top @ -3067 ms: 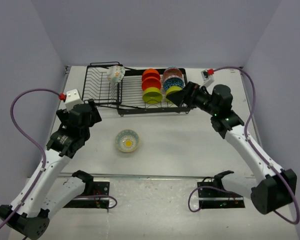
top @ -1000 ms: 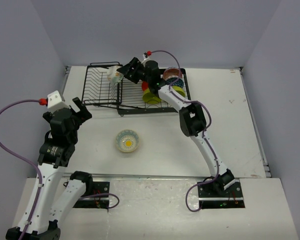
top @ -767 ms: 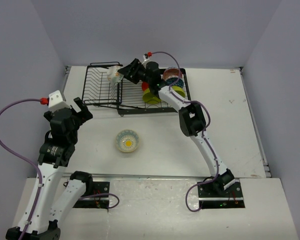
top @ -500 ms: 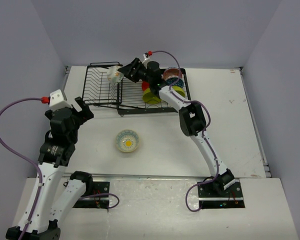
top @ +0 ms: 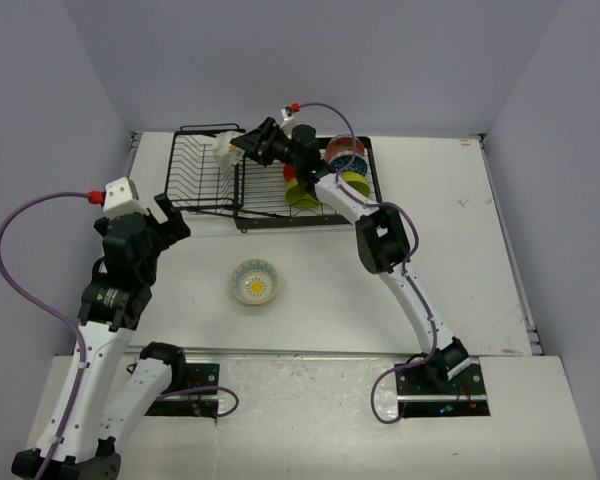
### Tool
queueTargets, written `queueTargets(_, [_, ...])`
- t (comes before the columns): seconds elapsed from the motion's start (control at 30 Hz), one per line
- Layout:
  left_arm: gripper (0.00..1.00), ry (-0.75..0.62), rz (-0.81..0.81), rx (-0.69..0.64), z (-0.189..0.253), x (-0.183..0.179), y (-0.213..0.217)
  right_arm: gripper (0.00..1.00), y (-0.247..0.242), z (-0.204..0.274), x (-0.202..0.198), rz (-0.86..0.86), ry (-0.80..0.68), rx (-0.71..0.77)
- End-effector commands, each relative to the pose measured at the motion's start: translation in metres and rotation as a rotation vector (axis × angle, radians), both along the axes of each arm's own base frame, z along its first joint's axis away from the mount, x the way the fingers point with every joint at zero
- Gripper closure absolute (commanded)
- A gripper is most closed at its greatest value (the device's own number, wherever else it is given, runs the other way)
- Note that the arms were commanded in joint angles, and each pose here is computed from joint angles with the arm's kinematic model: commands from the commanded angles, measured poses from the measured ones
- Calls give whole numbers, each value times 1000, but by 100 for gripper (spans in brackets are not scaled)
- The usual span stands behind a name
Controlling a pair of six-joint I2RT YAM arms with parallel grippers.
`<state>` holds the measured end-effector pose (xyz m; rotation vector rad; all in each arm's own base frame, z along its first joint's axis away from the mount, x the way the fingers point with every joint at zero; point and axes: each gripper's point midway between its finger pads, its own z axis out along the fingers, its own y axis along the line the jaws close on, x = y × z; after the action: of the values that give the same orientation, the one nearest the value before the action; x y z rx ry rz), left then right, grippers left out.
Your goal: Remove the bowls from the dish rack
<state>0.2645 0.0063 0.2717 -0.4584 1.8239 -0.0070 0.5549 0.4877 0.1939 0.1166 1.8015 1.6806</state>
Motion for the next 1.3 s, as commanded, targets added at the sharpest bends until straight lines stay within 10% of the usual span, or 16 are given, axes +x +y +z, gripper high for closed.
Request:
queueTargets(0.0, [0, -39, -19, 6, 9, 4, -2, 39, 7, 27, -10, 43, -48, 71])
queueTargets(1.27, [0, -19, -79, 7, 6, 6, -13, 73, 4, 6, 3, -14, -16, 157])
